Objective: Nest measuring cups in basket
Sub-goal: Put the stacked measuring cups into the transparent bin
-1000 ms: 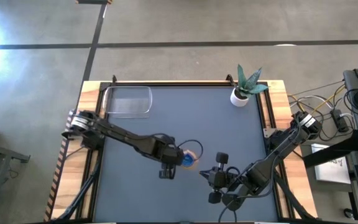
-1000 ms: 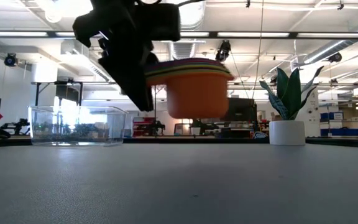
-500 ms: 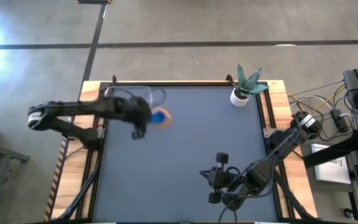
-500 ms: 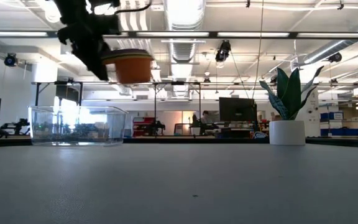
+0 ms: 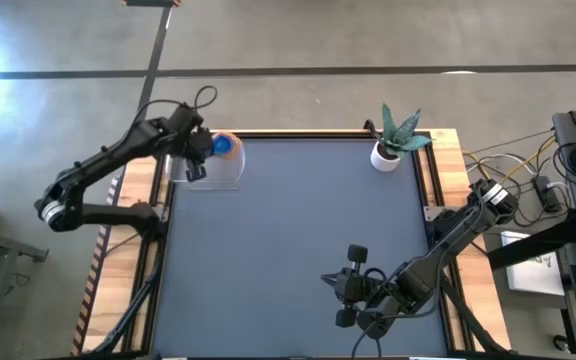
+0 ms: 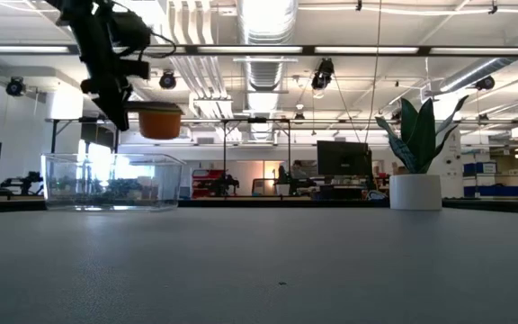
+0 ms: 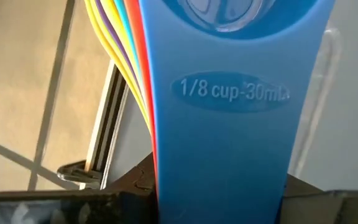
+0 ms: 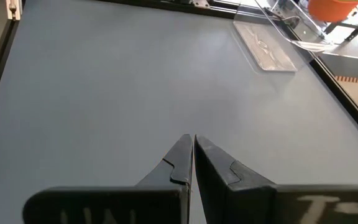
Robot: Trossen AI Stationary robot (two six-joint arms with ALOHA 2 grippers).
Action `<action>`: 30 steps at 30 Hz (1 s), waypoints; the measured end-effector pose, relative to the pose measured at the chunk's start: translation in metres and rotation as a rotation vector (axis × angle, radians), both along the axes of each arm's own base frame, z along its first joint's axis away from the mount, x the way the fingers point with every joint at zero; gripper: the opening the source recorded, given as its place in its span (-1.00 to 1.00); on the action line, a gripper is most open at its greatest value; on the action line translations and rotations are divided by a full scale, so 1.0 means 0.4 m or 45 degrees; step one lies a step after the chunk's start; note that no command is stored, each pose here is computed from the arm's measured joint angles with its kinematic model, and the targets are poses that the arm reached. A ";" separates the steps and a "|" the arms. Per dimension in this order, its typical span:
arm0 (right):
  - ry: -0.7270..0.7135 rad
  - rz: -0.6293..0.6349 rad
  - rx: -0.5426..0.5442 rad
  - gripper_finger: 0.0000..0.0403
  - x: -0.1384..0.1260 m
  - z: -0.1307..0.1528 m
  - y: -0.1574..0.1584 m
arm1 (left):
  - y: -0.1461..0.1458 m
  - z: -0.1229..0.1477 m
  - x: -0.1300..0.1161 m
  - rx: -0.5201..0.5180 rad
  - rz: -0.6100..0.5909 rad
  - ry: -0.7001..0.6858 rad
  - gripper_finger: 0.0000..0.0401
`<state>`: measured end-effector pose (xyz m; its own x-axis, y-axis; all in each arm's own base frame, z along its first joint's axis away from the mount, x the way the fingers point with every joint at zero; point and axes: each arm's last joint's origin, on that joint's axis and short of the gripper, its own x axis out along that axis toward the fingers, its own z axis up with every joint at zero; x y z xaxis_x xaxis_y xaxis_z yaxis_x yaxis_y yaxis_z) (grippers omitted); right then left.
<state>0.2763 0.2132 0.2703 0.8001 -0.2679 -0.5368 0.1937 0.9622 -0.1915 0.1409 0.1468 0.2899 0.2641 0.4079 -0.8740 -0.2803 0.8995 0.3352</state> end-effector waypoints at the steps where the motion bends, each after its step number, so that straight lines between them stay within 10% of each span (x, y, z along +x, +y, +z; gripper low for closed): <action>1: 0.000 0.000 0.001 -0.96 0.000 0.000 0.000 | 0.013 -0.005 -0.004 -0.008 0.017 0.008 -0.45; 30: 0.005 0.027 0.001 -0.96 -0.010 -0.005 0.017 | 0.174 -0.241 -0.026 -0.491 0.057 0.150 -0.45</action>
<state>0.2723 0.2198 0.2683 0.8033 -0.2509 -0.5401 0.1728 0.9661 -0.1918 0.1306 0.2165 0.1935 0.1422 0.0530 -0.9884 -0.3018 0.9533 0.0077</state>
